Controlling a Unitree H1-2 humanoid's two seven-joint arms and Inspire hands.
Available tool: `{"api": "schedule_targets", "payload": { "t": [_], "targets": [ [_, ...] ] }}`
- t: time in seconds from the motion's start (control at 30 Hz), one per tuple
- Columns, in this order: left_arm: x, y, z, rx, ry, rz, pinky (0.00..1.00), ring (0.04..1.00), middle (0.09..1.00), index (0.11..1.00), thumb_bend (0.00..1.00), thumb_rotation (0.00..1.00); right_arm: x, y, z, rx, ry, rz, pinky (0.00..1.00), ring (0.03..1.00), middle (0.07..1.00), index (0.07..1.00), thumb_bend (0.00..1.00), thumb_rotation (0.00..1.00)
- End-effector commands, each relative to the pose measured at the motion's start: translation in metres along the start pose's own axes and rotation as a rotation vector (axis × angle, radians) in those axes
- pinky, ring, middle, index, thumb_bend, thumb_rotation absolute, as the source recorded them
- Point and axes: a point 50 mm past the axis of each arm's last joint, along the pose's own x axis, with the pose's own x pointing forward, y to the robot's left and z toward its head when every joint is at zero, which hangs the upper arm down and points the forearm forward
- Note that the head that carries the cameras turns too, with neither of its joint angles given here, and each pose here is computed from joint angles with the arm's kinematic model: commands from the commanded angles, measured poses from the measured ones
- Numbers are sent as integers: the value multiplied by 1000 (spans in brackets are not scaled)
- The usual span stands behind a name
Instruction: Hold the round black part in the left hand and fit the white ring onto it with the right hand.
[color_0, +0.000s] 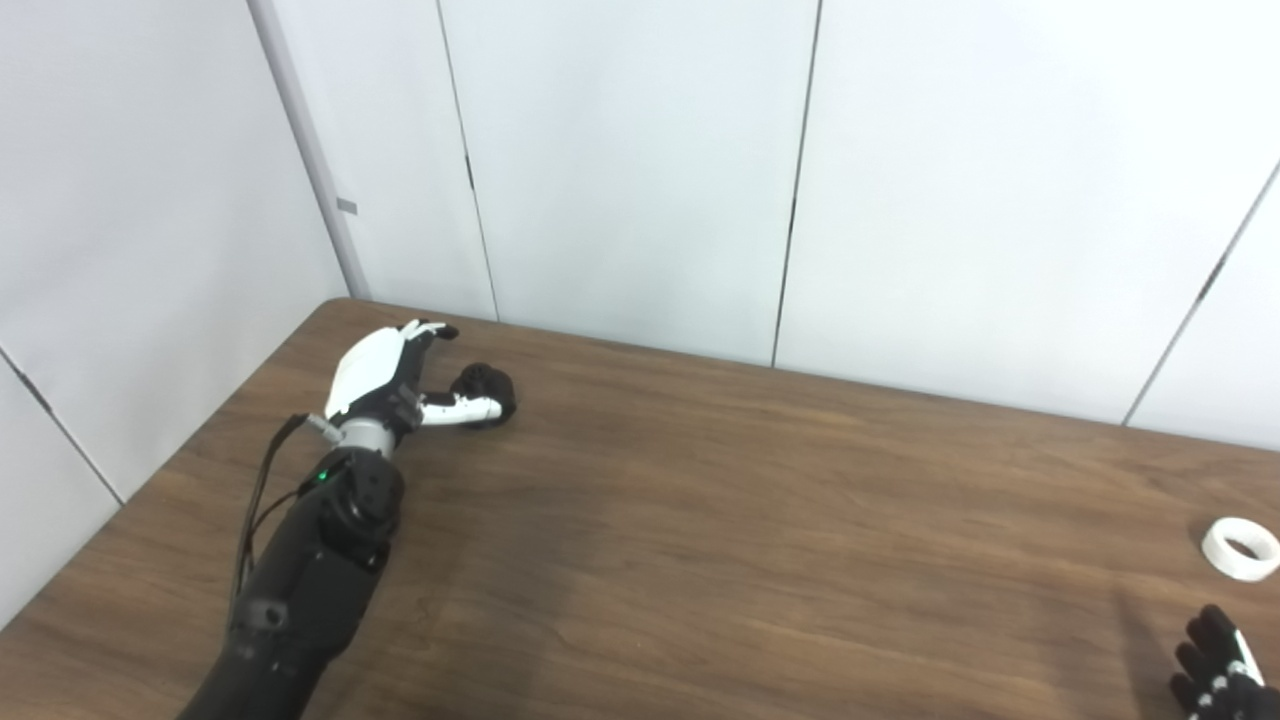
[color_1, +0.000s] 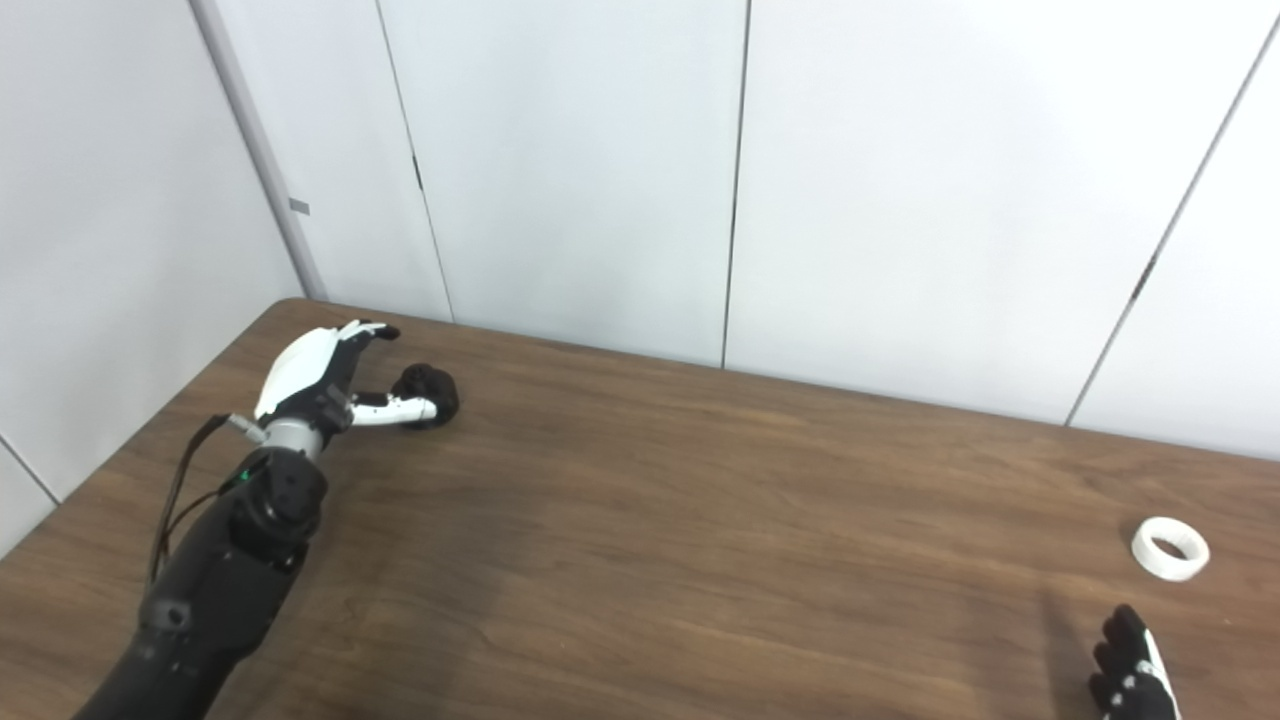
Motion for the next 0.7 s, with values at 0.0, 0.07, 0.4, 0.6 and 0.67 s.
{"api": "schedule_targets", "payload": {
  "t": [0.0, 0.07, 0.4, 0.6, 0.67],
  "targets": [
    [17, 28, 14, 38, -44, 81, 1000, 1000, 967, 853, 1000, 422, -1, 2, 4, 13, -20, 18, 1000, 1000, 1000, 1000, 655, 1000],
    [23, 25, 16, 51, -30, 52, 1000, 1000, 971, 854, 1000, 426, -1, 2, 5, 7, -25, 22, 1000, 1000, 1000, 1000, 641, 1000],
    [41, 16, 21, 115, 26, 7, 1000, 1000, 977, 854, 1000, 427, -4, 5, 9, 5, -18, 27, 1000, 1000, 1000, 1000, 641, 1000],
    [43, 12, 16, 161, 64, -11, 1000, 1000, 984, 861, 995, 405, -5, 7, 12, 5, -16, 22, 1000, 1000, 1000, 1000, 607, 1000],
    [44, 12, 14, 166, 72, -9, 1000, 1000, 982, 855, 989, 394, -5, 7, 13, 0, -14, 21, 1000, 1000, 1000, 1000, 597, 1000]
  ]
}}
